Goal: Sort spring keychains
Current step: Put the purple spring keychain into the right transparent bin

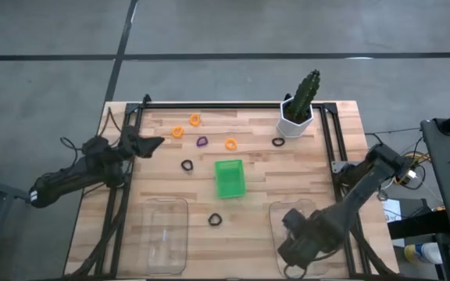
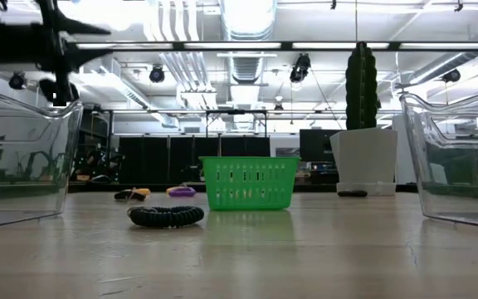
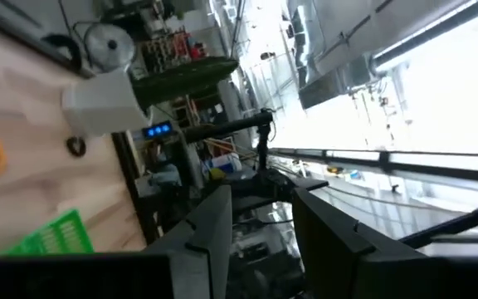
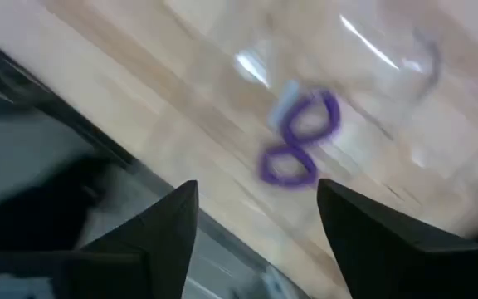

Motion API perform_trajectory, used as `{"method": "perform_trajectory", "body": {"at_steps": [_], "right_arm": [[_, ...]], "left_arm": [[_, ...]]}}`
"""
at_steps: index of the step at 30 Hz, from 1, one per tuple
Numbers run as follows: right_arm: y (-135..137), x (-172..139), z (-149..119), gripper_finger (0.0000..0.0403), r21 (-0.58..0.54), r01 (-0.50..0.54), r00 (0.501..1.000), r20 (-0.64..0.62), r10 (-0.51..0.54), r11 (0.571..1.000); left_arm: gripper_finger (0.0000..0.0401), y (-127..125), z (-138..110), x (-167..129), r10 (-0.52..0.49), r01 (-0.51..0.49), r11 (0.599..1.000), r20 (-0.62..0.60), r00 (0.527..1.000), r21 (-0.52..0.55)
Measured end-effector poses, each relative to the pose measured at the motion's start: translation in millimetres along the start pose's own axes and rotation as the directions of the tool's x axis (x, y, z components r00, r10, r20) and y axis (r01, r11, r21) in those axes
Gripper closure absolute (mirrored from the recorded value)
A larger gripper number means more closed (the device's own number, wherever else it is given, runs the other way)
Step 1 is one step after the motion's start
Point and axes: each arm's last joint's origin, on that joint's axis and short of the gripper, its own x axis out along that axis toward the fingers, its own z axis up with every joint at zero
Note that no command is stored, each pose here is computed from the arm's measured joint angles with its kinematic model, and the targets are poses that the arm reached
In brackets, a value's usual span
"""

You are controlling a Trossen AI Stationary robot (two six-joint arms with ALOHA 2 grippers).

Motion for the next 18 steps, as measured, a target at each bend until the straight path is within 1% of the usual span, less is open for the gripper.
{"method": "perform_trajectory", "body": {"at_steps": [2,3,5,7,8,10,12,13,15,17,18], "right_arm": [[-3.2,-14.7,0.0,0.0157,0.015,-0.066,0.993,0.098,0.065,0.998],[-4.3,-20.9,0.6,0.0156,0.015,-0.101,0.984,0.148,0.097,0.995],[-5.4,-30.3,1.6,0.0154,0.009,-0.164,0.958,0.24,0.157,0.986],[-5.4,-37.6,3.7,0.0154,0.006,-0.217,0.931,0.302,0.205,0.976],[-4.6,-41.2,4.7,0.0154,0.003,-0.244,0.917,0.326,0.229,0.97],[-3.6,-46.2,6.5,0.0156,-0.003,-0.274,0.894,0.367,0.256,0.962],[-2.9,-49.0,7.4,0.0156,-0.019,-0.281,0.88,0.395,0.265,0.96],[-2.3,-49.6,7.7,0.0156,-0.021,-0.286,0.873,0.406,0.27,0.958],[-1.4,-50.2,8.1,0.0156,-0.02,-0.298,0.862,0.423,0.278,0.954],[-0.6,-50.6,8.1,0.0158,-0.019,-0.308,0.856,0.431,0.286,0.951],[-0.6,-50.6,8.2,0.0159,-0.012,-0.312,0.855,0.434,0.286,0.95]], "left_arm": [[0.0279,-12.1,3.6,4.0,0.025,-0.025,0.999,-0.005,1.0,0.029],[0.0279,-16.7,5.2,6.9,0.059,-0.059,0.997,-0.009,0.998,0.043],[0.0279,-22.9,7.9,15.5,0.171,-0.169,0.983,-0.03,0.985,0.068],[0.0279,-28.5,10.4,28.0,0.29,-0.283,0.953,-0.064,0.955,0.108],[0.0279,-30.7,11.6,34.6,0.359,-0.348,0.93,-0.085,0.929,0.122],[0.0279,-33.3,13.8,49.6,0.495,-0.476,0.866,-0.121,0.861,0.153],[0.0279,-35.7,16.3,68.3,0.594,-0.562,0.8,-0.146,0.791,0.21],[0.0279,-37.1,17.7,79.8,0.623,-0.58,0.775,-0.154,0.767,0.25],[0.0279,-40.2,20.3,102.8,0.654,-0.58,0.74,-0.164,0.739,0.34],[0.0279,-38.8,22.2,127.4,0.684,-0.586,0.707,-0.174,0.708,0.396],[0.0279,-34.2,23.3,138.1,0.714,-0.604,0.676,-0.174,0.678,0.422]]}}
